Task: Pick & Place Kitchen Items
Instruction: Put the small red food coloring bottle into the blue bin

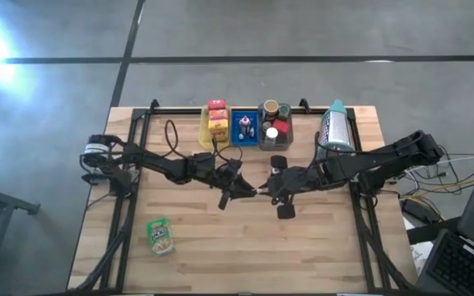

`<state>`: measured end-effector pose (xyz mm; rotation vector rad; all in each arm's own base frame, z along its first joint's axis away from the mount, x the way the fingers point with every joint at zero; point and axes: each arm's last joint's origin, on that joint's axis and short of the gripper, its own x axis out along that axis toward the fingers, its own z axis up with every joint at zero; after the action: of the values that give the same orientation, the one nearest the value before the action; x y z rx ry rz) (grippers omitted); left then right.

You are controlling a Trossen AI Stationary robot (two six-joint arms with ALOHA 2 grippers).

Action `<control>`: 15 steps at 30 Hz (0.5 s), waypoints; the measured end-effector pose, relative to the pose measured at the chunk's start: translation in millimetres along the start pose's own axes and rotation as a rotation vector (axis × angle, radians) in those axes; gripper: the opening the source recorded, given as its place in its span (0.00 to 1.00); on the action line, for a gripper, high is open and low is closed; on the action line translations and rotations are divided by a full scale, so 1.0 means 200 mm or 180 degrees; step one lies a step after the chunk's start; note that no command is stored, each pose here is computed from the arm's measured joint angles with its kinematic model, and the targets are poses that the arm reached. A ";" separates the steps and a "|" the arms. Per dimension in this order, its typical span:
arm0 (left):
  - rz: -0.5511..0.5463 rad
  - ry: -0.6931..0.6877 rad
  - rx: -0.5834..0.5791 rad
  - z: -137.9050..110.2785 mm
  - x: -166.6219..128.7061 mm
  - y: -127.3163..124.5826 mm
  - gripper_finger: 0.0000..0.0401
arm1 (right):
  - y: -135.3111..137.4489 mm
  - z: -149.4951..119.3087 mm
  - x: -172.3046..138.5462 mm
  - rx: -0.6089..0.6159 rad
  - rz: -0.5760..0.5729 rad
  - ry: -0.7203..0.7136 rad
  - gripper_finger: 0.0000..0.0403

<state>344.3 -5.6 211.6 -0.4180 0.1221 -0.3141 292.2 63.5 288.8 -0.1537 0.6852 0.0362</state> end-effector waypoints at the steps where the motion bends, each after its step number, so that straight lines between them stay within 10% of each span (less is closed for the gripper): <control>1: -0.0001 0.0001 0.0000 0.00 0.00 0.00 0.23 | 0.00 0.00 0.00 0.0001 0.0000 0.0000 0.13; 15: 0.0324 0.0090 0.0065 0.02 -0.04 0.04 0.54 | 0.00 -0.02 0.00 -0.0006 -0.0016 0.0140 0.14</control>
<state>340.2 5.4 212.4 -0.3858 0.1672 -0.2211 289.6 62.2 285.4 -0.1584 0.7286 0.0286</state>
